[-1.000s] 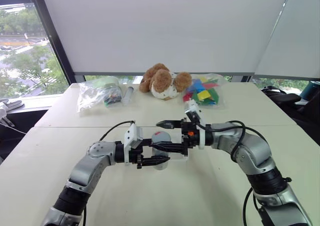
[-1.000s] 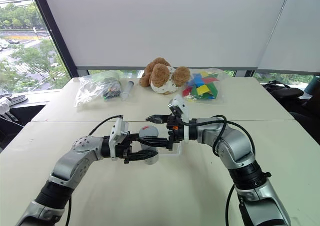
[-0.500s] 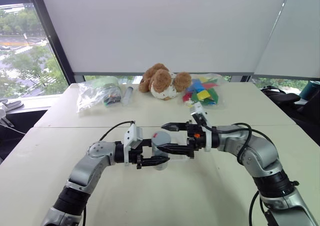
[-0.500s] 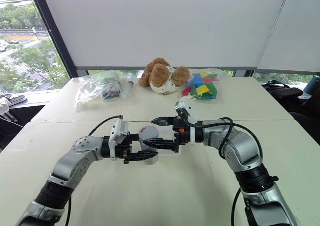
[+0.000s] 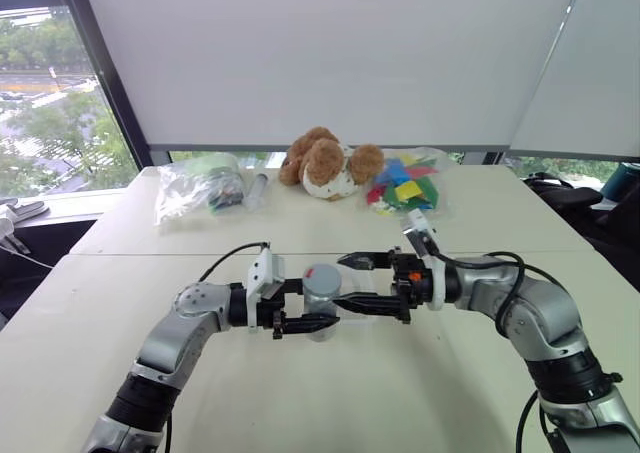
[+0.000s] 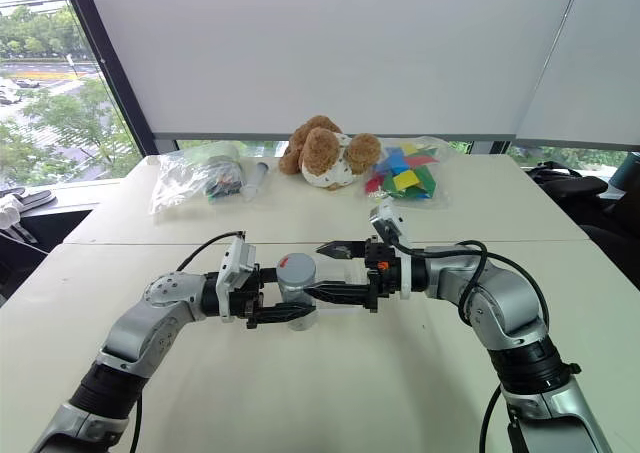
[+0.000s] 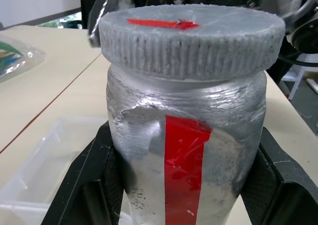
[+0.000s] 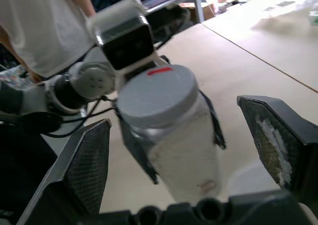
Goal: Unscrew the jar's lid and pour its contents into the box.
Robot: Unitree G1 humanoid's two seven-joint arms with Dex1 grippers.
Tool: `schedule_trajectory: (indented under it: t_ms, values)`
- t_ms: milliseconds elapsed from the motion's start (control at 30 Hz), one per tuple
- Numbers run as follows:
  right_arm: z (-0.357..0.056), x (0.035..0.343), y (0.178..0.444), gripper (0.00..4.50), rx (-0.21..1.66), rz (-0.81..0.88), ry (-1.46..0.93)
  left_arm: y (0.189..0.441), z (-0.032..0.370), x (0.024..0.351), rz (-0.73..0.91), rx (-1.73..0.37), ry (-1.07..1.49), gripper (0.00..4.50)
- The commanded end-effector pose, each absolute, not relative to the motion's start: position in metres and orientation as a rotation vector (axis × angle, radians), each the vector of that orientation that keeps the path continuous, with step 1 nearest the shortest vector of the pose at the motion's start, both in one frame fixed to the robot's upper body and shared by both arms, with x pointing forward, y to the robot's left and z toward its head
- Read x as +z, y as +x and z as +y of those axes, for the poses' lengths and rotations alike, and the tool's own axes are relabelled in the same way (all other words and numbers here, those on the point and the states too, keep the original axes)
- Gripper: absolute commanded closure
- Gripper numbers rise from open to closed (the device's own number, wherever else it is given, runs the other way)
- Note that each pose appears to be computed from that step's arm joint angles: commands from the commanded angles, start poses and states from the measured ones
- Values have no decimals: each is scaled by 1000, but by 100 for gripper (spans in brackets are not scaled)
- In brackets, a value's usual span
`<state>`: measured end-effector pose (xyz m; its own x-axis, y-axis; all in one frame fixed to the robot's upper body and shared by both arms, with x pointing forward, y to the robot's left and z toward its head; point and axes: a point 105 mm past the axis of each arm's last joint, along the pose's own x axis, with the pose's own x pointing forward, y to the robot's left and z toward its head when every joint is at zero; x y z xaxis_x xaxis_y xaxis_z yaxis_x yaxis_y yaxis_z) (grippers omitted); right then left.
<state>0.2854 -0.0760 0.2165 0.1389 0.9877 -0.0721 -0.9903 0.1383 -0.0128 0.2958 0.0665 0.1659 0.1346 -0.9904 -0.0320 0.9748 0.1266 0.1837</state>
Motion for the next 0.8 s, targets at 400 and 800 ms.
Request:
schedule_trajectory:
  t_ms: [400, 800]
  values:
    - [-46, 230, 294, 7, 1407, -48, -177, 293, 65, 176, -156, -1446, 189, 212]
    - [-37, 234, 291, 145, 1439, -80, -186, 293, 66, 176, -152, -1441, 189, 212]
